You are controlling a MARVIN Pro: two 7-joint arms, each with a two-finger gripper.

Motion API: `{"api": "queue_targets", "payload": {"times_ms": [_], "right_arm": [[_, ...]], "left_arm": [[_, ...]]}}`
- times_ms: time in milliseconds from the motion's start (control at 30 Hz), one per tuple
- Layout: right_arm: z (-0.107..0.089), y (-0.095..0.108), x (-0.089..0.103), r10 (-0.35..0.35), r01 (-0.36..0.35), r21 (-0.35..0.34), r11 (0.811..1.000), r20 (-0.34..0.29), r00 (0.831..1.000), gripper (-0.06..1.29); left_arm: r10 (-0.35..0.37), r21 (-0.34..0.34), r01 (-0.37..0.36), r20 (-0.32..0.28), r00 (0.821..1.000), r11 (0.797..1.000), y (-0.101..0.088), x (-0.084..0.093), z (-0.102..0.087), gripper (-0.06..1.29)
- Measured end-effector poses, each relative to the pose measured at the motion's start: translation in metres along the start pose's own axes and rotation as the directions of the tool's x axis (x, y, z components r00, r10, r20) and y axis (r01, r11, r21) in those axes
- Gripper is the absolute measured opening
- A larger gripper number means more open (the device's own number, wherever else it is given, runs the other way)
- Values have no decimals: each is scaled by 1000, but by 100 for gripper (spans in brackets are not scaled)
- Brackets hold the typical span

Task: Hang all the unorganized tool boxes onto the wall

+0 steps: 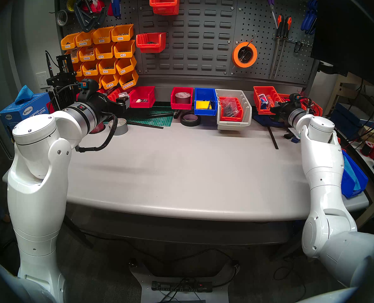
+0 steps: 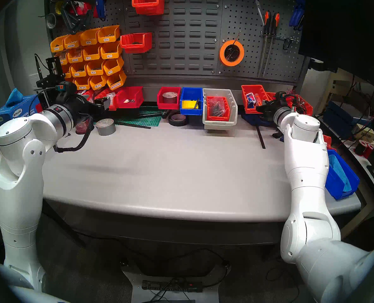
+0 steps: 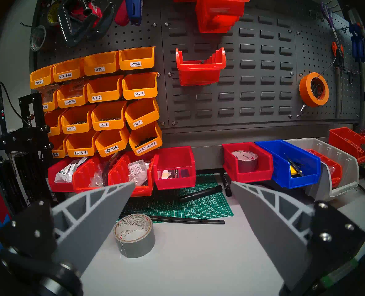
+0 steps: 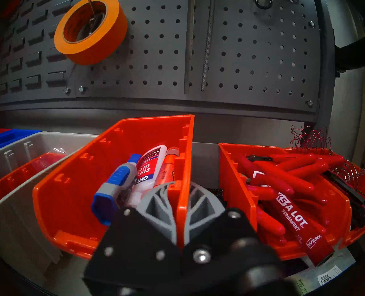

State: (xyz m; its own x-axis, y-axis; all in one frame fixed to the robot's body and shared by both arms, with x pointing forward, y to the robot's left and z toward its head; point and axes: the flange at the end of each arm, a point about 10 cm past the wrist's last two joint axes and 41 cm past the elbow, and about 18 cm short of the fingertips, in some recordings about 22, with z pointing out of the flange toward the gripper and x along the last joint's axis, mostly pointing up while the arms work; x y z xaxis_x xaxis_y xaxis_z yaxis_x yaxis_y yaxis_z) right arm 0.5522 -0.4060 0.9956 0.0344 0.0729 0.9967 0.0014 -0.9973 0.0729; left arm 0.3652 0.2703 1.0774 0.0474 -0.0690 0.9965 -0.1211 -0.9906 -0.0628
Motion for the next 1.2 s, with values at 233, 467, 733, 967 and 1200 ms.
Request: {"api": "queue_targets", "payload": {"times_ms": [233,467,733,967,1200], "right_arm": [[10,0,-1,-3,3,1,1000,-7,1000,-4],[20,3,-4,-2,2,-3,1000,-17,1000,-4],[25,6,-2,13,-13,1,1000,-53,998,-4],[30,7,-2,37,-37,5,999,-81,996,-3],[34,9,-5,61,-61,5,998,-93,994,0]], "left_arm": [[0,0,0,0,1000,1000,0,0,0,121],[0,0,0,0,1000,1000,0,0,0,121],[0,0,0,0,1000,1000,0,0,0,121],[0,0,0,-1,1000,1000,0,0,0,121],[0,0,0,-2,1000,1000,0,0,0,121]]}}
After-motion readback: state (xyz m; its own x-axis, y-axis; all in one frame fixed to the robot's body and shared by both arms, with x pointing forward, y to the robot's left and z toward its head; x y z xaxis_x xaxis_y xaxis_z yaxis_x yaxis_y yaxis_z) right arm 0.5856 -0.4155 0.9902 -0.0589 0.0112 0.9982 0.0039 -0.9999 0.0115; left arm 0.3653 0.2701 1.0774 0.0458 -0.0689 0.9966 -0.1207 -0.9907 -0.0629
